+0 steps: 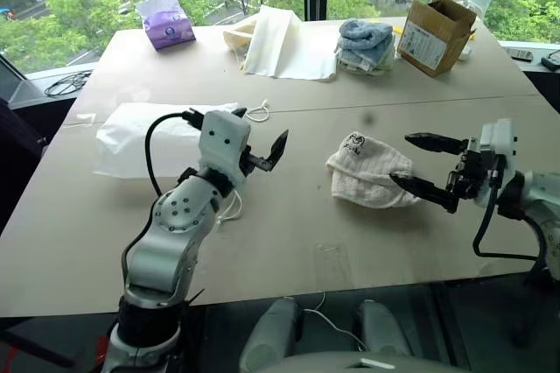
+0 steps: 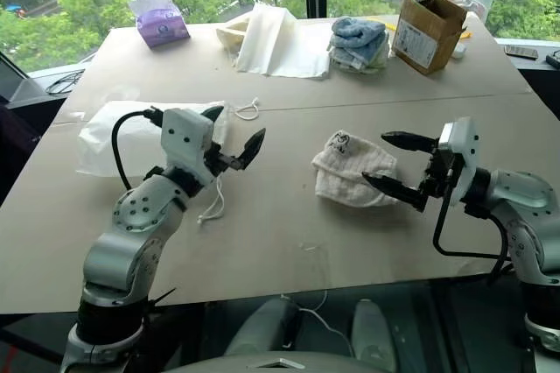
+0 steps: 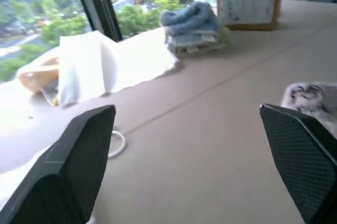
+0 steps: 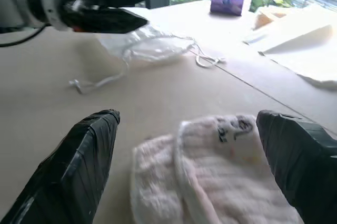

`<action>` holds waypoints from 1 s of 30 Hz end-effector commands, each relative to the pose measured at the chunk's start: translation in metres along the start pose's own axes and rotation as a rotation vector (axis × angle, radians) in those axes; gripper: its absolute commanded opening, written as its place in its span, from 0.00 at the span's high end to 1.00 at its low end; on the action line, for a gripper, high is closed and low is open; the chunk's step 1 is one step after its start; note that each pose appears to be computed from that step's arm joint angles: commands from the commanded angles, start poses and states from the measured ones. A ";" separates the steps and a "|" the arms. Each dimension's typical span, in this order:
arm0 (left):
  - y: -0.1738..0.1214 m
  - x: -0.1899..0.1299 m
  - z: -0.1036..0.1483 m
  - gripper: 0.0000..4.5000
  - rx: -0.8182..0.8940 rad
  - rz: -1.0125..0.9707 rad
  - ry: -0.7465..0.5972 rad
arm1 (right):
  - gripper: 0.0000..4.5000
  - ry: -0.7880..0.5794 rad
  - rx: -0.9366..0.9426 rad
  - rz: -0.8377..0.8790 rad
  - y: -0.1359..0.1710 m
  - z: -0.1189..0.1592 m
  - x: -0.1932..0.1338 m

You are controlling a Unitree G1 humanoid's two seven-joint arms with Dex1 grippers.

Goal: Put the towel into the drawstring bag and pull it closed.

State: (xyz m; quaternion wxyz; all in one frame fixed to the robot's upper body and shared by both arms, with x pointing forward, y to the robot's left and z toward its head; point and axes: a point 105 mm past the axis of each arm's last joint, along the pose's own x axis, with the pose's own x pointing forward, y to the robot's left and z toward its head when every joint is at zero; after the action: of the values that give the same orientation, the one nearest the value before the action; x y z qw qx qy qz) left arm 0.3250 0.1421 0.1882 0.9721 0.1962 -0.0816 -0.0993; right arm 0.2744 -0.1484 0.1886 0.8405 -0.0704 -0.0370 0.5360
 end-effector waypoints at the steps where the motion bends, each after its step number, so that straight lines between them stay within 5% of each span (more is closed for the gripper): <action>1: 0.016 0.000 -0.018 0.00 0.154 0.213 0.094 | 0.01 -0.015 -0.005 0.043 0.007 0.008 0.006; 6: 0.036 -0.009 -0.040 0.00 0.291 0.403 0.223 | 0.01 -0.002 0.002 0.062 0.011 0.007 0.008; 19: 0.045 -0.012 -0.059 0.00 0.299 0.476 0.284 | 0.01 -0.003 0.002 0.056 0.014 0.007 0.009; 24: 0.058 -0.019 -0.062 0.37 0.317 0.553 0.304 | 0.00 -0.007 0.005 0.047 0.014 0.005 0.008; 30: 0.071 -0.022 -0.062 0.98 0.355 0.591 0.319 | 0.00 -0.007 0.004 0.040 0.015 0.003 0.008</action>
State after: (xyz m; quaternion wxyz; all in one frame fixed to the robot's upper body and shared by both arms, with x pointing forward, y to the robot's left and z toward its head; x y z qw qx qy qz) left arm 0.3288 0.2311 0.1442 0.9160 0.3338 0.0282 0.2207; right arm 0.2687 -0.1380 0.1795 0.8340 -0.0544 -0.0126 0.5490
